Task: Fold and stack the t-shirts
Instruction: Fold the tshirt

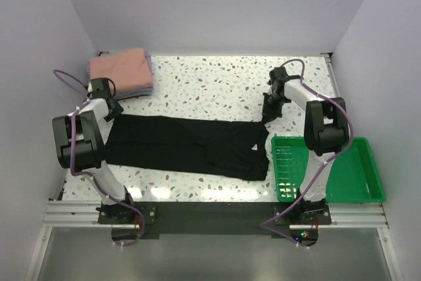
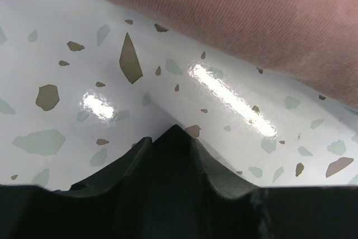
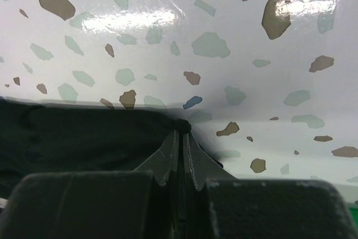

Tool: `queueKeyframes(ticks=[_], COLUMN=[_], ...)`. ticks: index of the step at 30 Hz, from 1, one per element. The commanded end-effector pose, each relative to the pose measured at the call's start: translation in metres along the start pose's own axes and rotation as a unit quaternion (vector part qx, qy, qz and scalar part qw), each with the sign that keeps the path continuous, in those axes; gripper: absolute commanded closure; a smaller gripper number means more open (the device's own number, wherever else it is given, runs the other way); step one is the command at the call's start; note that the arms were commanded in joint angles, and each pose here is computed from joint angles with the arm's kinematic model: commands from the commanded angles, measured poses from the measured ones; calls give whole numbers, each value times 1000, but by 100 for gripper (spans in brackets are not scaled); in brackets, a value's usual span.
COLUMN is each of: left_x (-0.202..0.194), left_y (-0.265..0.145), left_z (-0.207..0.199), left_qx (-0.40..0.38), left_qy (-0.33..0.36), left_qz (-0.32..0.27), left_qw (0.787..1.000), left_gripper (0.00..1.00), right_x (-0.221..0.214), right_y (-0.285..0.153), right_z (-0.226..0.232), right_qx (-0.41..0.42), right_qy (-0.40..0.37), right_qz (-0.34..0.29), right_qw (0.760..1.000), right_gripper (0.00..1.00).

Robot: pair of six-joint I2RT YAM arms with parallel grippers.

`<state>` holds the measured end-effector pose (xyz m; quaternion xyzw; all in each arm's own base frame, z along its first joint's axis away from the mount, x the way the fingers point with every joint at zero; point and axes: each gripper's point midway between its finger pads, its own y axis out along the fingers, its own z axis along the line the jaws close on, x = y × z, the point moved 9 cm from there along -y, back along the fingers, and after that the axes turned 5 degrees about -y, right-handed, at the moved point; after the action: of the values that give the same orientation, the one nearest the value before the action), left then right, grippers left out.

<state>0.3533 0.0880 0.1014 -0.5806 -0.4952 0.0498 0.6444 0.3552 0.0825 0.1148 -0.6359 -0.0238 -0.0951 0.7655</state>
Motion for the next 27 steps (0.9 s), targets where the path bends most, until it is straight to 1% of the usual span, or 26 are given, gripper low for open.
queueKeyframes(ticks=[1, 3, 6, 10, 12, 13, 17, 27], left_x=[3, 1, -3, -9, -10, -12, -15, -2], left_y=[7, 8, 12, 16, 16, 17, 17, 10], left_z=[-2, 0, 1, 1, 3, 4, 6, 11], left_qx=[2, 10, 13, 16, 20, 23, 31, 60], left_qy=[6, 5, 5, 7, 6, 5, 5, 10], left_qz=[-13, -10, -3, 5, 5, 7, 10, -18], left_qw=[1000, 1000, 1000, 1000, 1000, 1000, 999, 998], left_gripper=[63, 64, 67, 69, 76, 85, 100, 100], right_x=[3, 3, 1, 1, 0, 0, 1, 9], right_y=[-21, -23, -23, -23, -22, -23, -25, -34], right_z=[3, 2, 2, 2, 3, 3, 2, 1], right_qx=[15, 14, 14, 16, 18, 18, 17, -9], right_qy=[-6, -9, -11, -12, -14, -13, -12, -4], right_qz=[-31, -30, -28, -28, -27, -29, -35, -61], right_qw=[999, 999, 999, 999, 999, 999, 999, 998], right_gripper=[100, 100, 100, 100, 100, 100, 100, 100])
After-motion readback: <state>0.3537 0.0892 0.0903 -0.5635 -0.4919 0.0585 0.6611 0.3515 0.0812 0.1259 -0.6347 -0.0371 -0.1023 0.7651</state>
